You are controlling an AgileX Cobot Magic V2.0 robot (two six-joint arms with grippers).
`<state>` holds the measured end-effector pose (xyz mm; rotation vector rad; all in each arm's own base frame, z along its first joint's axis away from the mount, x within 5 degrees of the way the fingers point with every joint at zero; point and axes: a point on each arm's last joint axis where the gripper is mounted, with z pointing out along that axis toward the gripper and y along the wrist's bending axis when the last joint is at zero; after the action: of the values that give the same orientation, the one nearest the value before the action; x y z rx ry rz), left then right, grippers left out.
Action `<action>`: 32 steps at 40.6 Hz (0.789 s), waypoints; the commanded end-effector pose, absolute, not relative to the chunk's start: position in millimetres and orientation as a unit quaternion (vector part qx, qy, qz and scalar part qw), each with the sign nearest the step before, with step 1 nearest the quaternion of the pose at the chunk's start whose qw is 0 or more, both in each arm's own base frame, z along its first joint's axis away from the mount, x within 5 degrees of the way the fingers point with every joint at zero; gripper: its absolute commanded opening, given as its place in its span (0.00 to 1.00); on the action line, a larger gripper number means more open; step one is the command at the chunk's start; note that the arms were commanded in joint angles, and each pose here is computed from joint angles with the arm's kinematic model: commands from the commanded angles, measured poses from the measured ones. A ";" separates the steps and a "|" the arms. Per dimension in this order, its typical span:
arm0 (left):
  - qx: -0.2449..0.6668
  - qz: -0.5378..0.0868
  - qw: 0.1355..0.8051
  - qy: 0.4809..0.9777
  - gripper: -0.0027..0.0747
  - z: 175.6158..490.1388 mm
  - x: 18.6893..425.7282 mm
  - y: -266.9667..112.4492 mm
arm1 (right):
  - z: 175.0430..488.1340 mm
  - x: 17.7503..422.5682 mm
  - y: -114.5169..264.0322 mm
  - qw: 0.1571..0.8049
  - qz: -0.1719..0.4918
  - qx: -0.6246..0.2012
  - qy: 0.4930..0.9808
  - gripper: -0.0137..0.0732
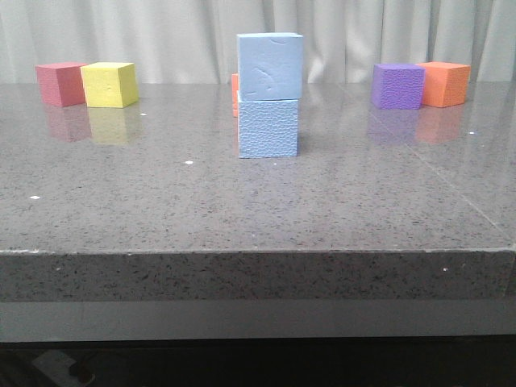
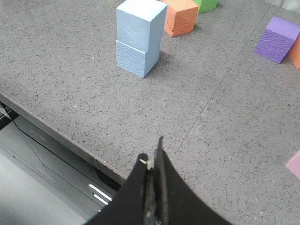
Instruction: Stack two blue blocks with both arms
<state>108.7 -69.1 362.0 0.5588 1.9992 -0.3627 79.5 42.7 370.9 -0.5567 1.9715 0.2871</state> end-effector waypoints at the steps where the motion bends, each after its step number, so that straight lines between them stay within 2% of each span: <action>1: 0.223 -0.159 0.537 0.798 0.10 376.9 110.4 -69.6 | 382.7 80.9 42.3 0.546 0.122 -0.221 0.799 0.08; 11: 0.222 -0.163 0.538 0.797 0.02 375.4 110.2 -69.9 | 382.7 80.9 42.3 0.546 0.122 -0.221 0.799 0.08; 14: 0.219 -0.161 0.553 0.788 0.02 371.5 106.9 -66.5 | 382.7 80.9 42.3 0.545 0.122 -0.222 0.799 0.08; 18: 0.171 -0.164 0.587 0.774 0.02 360.1 100.9 -53.4 | 382.7 80.9 42.3 0.545 0.122 -0.222 0.799 0.08; 21: 0.140 -0.130 0.626 0.756 0.02 348.3 95.1 -39.0 | 382.7 80.9 42.3 0.545 0.122 -0.222 0.799 0.08; 32: 0.047 -0.063 0.722 0.687 0.01 266.7 64.2 -10.0 | 382.7 80.9 42.3 0.545 0.122 -0.222 0.799 0.08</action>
<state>69.9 -13.8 270.1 0.1478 1.6847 -0.1606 79.5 42.6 370.7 -0.5541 1.9747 0.2874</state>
